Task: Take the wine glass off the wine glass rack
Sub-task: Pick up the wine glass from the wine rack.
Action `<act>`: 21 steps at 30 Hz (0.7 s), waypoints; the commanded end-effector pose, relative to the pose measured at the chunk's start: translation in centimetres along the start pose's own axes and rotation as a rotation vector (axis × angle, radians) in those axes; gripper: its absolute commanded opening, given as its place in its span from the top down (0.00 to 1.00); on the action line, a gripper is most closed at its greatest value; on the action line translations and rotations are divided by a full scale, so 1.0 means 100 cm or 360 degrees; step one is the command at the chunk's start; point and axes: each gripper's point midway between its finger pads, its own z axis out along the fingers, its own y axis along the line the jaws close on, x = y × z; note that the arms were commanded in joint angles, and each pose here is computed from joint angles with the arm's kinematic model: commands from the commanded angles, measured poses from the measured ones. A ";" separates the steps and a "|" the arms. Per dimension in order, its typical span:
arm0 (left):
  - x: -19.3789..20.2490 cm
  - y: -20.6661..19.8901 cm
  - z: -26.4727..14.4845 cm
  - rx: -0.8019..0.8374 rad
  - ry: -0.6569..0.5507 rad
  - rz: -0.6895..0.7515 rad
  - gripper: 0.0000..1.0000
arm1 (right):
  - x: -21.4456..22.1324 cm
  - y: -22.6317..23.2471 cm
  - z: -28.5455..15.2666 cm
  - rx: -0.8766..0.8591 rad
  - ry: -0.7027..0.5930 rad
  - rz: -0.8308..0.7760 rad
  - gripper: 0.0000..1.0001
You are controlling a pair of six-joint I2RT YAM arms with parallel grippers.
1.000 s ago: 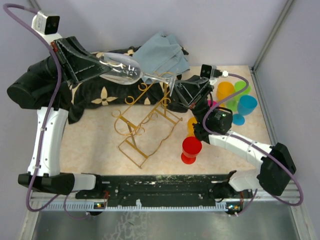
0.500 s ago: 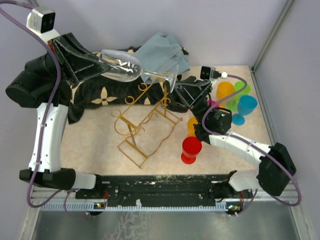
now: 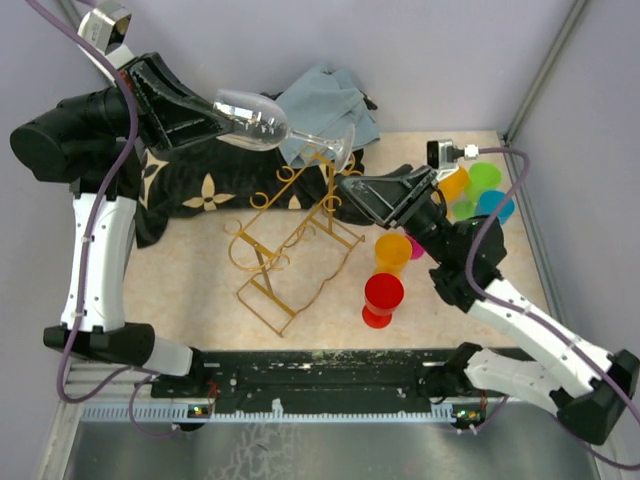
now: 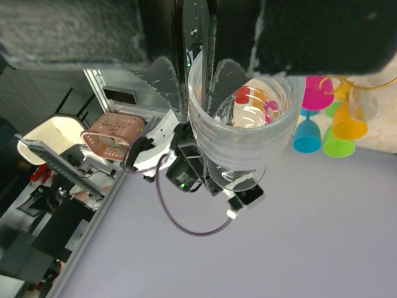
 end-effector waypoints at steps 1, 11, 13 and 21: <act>0.004 0.015 -0.002 -0.0064 0.0081 0.0194 1.00 | 0.004 -0.033 -0.025 0.0479 0.0109 -0.0173 0.56; 0.017 0.040 -0.006 -0.0048 0.0213 0.0191 1.00 | -0.024 -0.032 -0.087 0.1060 0.0095 -0.0450 0.52; 0.019 0.045 -0.007 -0.0038 0.0246 0.0203 1.00 | -0.030 -0.028 -0.089 0.1114 0.0109 -0.0514 0.50; 0.028 0.071 -0.011 -0.0015 0.0347 0.0253 1.00 | -0.040 -0.025 -0.071 0.1204 0.0243 -0.0715 0.45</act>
